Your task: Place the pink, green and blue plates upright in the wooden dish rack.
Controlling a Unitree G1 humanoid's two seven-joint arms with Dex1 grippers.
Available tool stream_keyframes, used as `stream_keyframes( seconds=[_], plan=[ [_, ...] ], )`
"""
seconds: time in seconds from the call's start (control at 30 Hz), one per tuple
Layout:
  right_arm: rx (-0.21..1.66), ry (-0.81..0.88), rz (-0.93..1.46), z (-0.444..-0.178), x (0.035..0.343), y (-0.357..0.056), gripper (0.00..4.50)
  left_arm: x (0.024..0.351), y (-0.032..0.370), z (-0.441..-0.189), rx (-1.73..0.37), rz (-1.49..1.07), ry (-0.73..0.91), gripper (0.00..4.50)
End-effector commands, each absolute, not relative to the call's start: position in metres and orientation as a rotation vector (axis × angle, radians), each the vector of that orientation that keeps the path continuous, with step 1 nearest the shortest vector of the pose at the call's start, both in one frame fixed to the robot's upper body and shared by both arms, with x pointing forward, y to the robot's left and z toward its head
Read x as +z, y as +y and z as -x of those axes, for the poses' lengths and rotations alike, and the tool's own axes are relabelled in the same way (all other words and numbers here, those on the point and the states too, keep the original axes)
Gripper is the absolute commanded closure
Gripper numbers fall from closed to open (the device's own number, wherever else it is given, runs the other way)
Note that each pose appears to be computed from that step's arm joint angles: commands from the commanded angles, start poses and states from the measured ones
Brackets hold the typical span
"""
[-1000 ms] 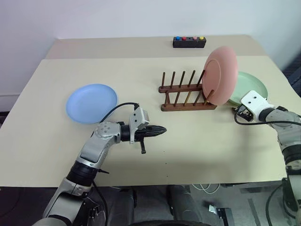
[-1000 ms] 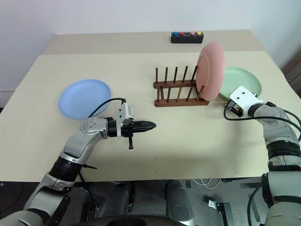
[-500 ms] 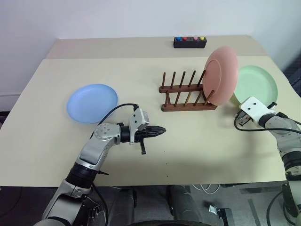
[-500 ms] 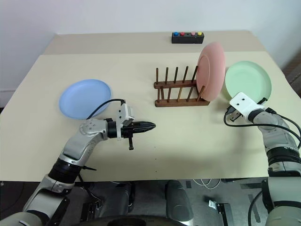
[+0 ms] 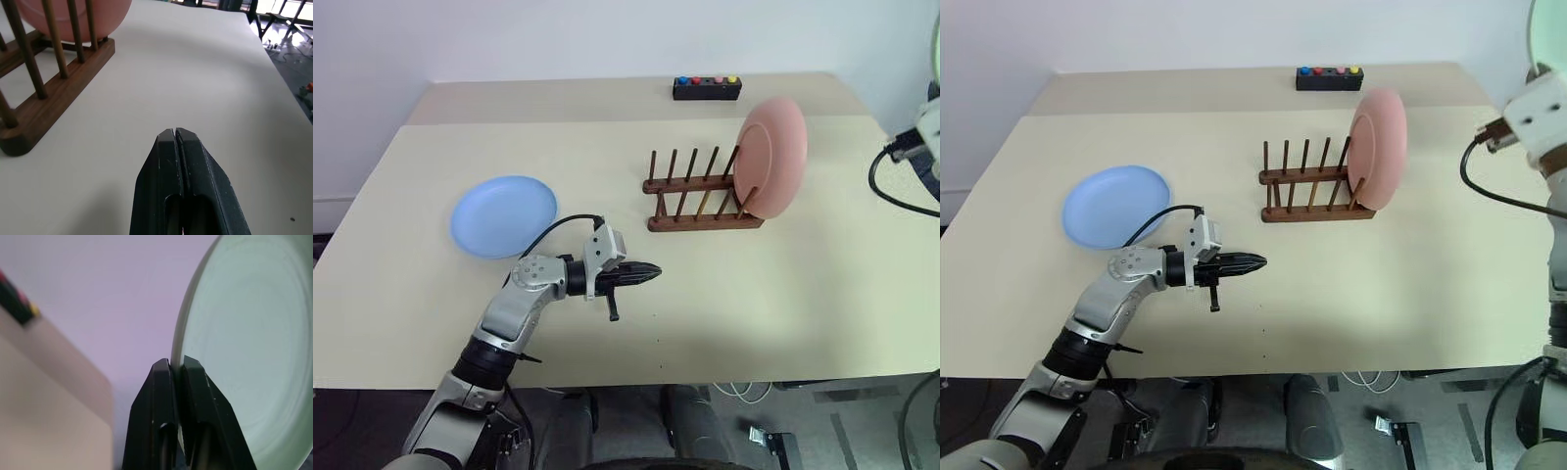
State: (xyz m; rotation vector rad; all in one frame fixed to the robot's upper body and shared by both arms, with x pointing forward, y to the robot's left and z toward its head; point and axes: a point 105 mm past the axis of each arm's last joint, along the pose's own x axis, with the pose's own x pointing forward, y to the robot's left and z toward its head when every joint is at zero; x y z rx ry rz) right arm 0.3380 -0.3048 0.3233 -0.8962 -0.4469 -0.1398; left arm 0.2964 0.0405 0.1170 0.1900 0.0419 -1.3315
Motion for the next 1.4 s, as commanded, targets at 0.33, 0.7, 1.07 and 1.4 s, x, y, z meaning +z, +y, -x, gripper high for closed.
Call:
stream_keyframes(
  seconds=[0.33, 0.7, 1.07, 1.4],
  plan=[
    [0.821, -0.752, 0.199, -0.266, 0.371, -0.14, 4.46, 0.142, 0.07, -0.306, -1.223, -0.144, -0.038, 4.5],
    [0.957, -0.336, -0.32, -0.299, 0.293, -0.136, 4.46, 0.143, 0.073, -0.295, -1.235, -0.133, -0.045, 4.5],
    [0.882, -0.302, -0.399, -0.315, 0.282, -0.156, 4.46, 0.14, 0.072, -0.291, -1.252, -0.133, -0.042, 4.5],
    [0.85, -0.291, -0.395, -0.323, 0.28, -0.166, 4.46, 0.138, 0.069, -0.291, -1.256, -0.132, -0.042, 4.5]
  ],
)
